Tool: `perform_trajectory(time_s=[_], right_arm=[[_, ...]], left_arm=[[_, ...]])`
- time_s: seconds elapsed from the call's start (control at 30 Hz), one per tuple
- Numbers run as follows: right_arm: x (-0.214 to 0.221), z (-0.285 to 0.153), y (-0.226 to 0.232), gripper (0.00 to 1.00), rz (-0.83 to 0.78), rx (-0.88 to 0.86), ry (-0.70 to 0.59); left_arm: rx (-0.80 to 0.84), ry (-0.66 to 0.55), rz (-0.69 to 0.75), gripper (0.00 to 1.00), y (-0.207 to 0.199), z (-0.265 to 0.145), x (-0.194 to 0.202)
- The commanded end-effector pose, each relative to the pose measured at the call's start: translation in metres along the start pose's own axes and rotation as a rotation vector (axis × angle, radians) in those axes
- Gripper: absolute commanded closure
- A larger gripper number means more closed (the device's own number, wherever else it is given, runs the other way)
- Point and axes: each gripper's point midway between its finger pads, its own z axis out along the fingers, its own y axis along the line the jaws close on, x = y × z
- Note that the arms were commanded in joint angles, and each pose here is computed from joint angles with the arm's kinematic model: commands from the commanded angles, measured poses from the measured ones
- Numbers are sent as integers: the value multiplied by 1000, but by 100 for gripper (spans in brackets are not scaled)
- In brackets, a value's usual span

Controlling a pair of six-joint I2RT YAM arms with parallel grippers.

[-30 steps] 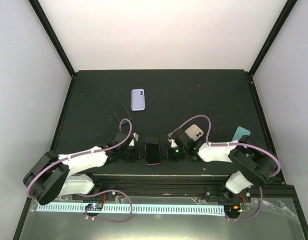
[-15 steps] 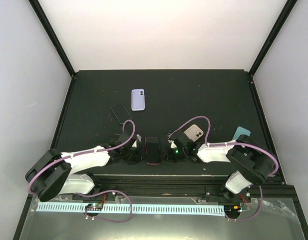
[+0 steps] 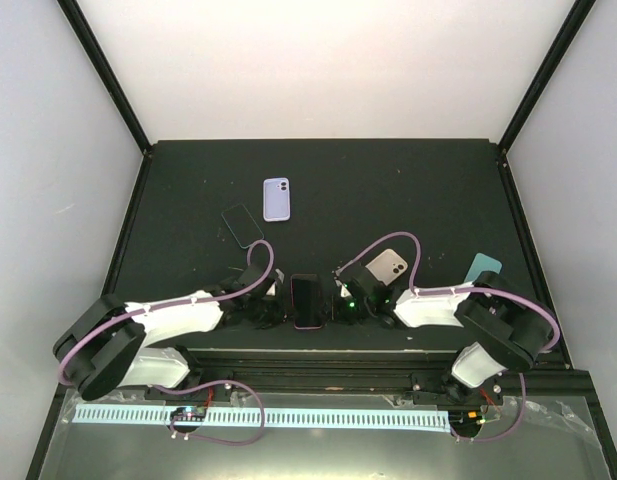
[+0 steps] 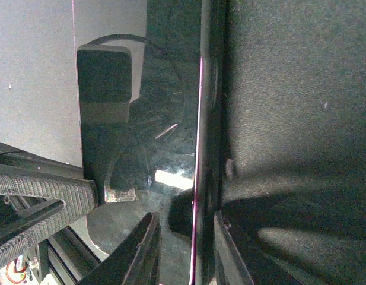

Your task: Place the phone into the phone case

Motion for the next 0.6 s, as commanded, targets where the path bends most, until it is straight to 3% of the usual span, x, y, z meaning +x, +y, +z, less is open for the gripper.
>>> perform_trajectory(time_s=[0.0, 0.17, 0.33, 0.47, 0.57], right_arm=[[-6, -1, 19, 73, -60, -38, -37], [-6, -2, 21, 73, -47, -62, -42], [-11, -9, 19, 65, -34, -79, -84], [-11, -10, 14, 69, -17, -77, -96], [-7, -5, 5, 74, 2, -56, -82]], left_arm=[[32, -125, 54, 95, -24, -4, -28], [147, -145, 74, 95, -50, -8, -34], [164, -160, 95, 95, -55, -10, -37], [139, -217, 110, 95, -47, -17, -42], [111, -194, 98, 95, -36, -10, -36]])
